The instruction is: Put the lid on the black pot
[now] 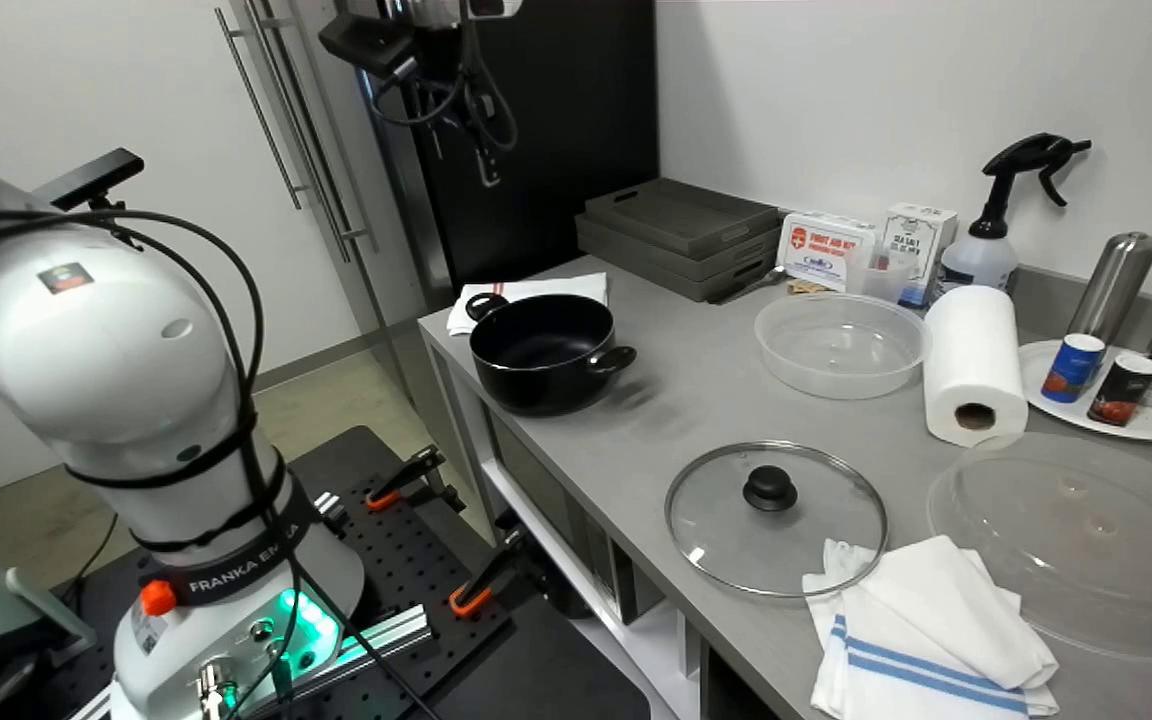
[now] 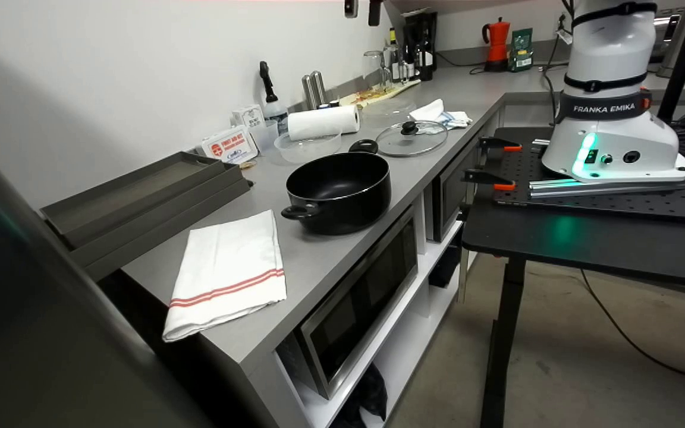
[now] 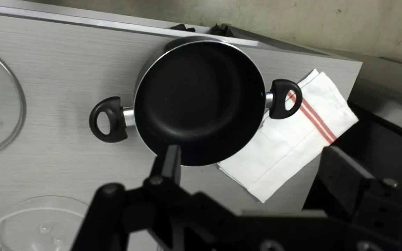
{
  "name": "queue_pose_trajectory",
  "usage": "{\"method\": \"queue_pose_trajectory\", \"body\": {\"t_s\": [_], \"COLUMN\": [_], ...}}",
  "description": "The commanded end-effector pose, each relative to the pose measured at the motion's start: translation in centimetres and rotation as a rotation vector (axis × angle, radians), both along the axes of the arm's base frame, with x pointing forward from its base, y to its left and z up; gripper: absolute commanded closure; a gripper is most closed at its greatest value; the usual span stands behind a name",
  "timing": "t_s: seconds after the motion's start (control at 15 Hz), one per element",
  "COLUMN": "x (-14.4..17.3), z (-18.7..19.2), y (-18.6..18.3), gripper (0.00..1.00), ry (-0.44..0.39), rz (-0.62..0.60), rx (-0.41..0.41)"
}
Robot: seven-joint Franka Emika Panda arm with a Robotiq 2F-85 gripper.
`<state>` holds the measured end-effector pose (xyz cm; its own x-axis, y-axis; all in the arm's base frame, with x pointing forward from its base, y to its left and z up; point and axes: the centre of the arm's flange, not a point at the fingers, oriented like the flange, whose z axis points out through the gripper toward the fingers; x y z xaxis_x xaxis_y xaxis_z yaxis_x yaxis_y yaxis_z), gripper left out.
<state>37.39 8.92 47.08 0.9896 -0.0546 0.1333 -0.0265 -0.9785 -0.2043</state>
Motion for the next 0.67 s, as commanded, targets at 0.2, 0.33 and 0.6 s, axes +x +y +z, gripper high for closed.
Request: {"method": "queue_pose_trajectory", "body": {"t_s": [0.2, 0.33, 0.6], "x": [6.2, 7.6, 9.9], "z": [-2.2, -2.5, -3.3], "y": [-2.2, -3.3, -6.4], "gripper": [0.0, 0.0, 0.0], "ry": [-0.024, -0.037, -0.061], "rz": [-0.21, -0.286, -0.443], "rx": [-0.018, -0.025, -0.047]}}
